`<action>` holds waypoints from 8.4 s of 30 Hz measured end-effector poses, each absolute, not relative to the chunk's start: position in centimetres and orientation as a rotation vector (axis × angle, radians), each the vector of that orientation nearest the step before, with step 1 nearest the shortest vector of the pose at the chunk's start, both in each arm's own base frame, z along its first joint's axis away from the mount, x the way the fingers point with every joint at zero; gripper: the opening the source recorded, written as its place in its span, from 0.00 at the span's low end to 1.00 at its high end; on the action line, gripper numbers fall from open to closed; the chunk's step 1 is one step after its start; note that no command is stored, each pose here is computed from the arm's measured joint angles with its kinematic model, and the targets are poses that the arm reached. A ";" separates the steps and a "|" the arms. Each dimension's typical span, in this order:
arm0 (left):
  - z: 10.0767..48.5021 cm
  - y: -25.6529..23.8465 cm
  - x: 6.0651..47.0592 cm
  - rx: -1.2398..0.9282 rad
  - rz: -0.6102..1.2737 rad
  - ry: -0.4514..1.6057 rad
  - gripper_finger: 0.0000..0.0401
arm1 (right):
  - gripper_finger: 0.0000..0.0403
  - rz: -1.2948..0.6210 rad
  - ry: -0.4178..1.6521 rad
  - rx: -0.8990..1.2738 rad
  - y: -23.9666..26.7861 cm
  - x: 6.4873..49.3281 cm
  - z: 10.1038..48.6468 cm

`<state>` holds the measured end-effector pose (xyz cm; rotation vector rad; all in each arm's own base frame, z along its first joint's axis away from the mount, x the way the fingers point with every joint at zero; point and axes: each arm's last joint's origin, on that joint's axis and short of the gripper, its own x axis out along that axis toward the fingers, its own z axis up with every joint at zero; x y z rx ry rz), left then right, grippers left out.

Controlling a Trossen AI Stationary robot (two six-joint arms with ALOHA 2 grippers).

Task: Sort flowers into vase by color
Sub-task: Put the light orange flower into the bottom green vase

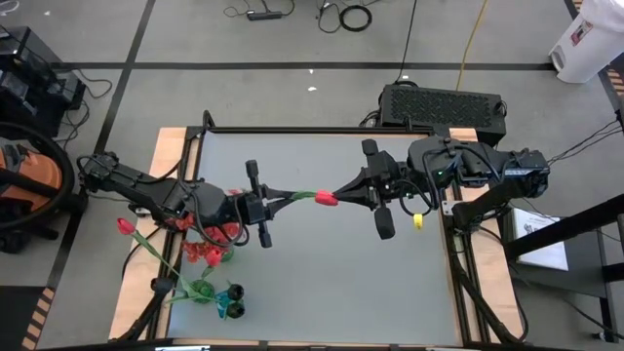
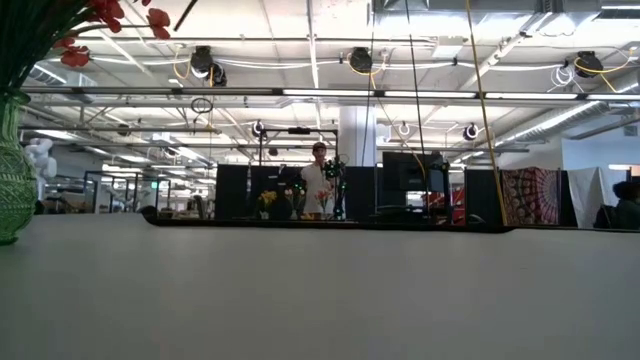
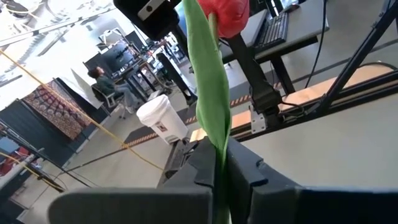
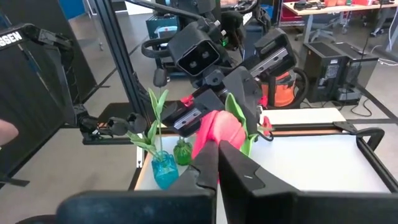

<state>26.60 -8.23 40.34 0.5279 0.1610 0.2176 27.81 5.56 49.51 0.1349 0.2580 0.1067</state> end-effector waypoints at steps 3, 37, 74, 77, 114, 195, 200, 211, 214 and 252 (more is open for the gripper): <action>40.3 -8.2 26.6 0.531 0.216 0.168 0.04 | 0.01 0.109 0.260 0.115 5.6 27.8 49.5; 45.8 -7.7 23.4 0.596 0.457 0.099 0.03 | 0.36 -0.216 0.516 0.020 5.9 22.2 47.5; 50.1 -9.8 6.2 0.118 0.314 0.019 0.03 | 0.36 -0.329 0.673 0.072 6.8 23.5 41.8; 49.9 -11.1 5.8 0.135 0.249 0.017 0.03 | 0.36 -0.328 0.675 0.072 6.8 23.5 41.8; 40.3 -23.9 7.9 0.042 0.203 0.004 0.03 | 0.36 -0.322 0.729 0.018 7.1 24.3 41.0; 35.3 -18.2 1.4 -0.068 -0.082 0.121 0.03 | 0.36 -0.330 0.753 -0.048 7.8 26.3 39.7; 32.2 -18.1 1.4 -0.074 -0.073 0.074 0.03 | 0.36 -0.332 0.753 -0.043 7.8 26.3 39.7; 28.3 -18.2 1.4 -0.128 -0.081 0.010 0.03 | 0.36 -0.336 0.751 -0.033 7.8 26.3 39.7; 28.0 -18.8 1.4 -0.135 -0.082 0.006 0.03 | 0.36 -0.337 0.751 -0.033 7.8 26.3 39.7; 26.4 -19.9 3.4 -0.124 0.027 -0.003 0.03 | 0.36 -0.367 0.820 -0.110 8.5 28.5 37.4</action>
